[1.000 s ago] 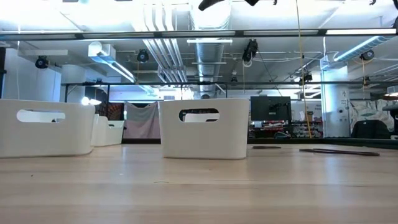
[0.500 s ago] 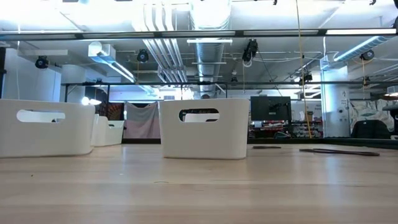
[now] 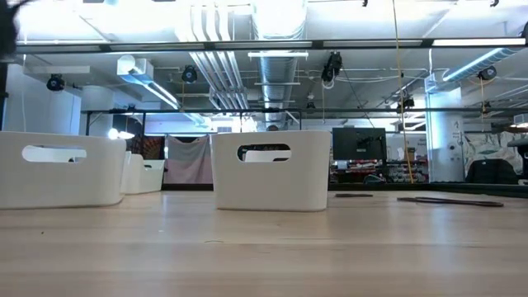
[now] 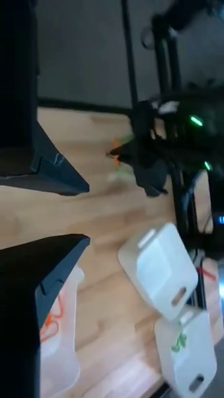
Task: Sort rubber bands into baskets
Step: Put the orange rubber band into the bottom right white bin
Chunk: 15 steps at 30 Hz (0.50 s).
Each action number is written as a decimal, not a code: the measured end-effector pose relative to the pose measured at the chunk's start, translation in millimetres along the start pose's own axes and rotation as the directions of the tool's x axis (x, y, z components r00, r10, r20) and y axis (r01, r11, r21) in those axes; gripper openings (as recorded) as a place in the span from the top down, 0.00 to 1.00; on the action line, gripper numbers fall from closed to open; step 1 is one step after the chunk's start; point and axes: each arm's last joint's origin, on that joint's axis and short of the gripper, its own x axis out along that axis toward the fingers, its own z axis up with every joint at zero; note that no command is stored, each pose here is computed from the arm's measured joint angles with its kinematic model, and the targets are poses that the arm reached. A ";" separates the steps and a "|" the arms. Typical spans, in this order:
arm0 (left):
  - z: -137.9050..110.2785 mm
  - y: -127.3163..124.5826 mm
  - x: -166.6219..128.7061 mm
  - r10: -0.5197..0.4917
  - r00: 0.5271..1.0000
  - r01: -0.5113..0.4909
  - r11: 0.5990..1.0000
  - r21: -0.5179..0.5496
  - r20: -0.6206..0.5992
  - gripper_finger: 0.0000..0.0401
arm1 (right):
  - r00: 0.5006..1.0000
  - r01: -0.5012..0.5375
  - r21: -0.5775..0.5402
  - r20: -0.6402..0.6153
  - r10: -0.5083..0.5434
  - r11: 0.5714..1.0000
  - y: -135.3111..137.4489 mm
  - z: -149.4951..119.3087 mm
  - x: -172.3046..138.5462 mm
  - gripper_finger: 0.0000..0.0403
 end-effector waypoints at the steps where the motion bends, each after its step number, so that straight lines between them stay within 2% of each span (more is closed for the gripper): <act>1: 8.4 -7.6 0.1 -0.071 0.996 0.070 0.997 0.009 0.054 0.96 | 1.000 -0.013 -0.011 -0.005 0.013 1.000 5.1 -3.2 -3.5 0.74; 3: 28.5 -17.3 -0.8 -0.159 0.971 0.157 0.987 0.022 0.178 0.97 | 0.999 -0.026 -0.019 -0.028 0.026 0.999 13.0 -11.0 -8.5 0.75; 6: 58.7 -23.6 -0.4 -0.185 0.910 0.174 0.983 0.065 0.370 0.99 | 0.997 -0.040 -0.013 -0.063 0.039 0.999 23.9 -25.0 -11.1 0.78; 8: 77.3 -28.0 0.1 -0.196 0.869 0.164 0.980 0.109 0.454 0.99 | 0.995 -0.044 -0.018 -0.094 0.042 0.999 30.8 -37.8 -11.8 0.80; 12: 111.2 -32.7 13.4 -0.202 0.823 0.135 0.977 0.163 0.531 0.99 | 0.986 -0.029 -0.002 -0.162 0.028 1.000 42.0 -70.7 -3.1 0.81; 15: 126.7 -42.0 28.6 -0.226 0.798 0.144 0.972 0.188 0.558 0.99 | 0.978 0.001 0.033 -0.209 0.006 0.999 48.1 -97.1 9.9 0.82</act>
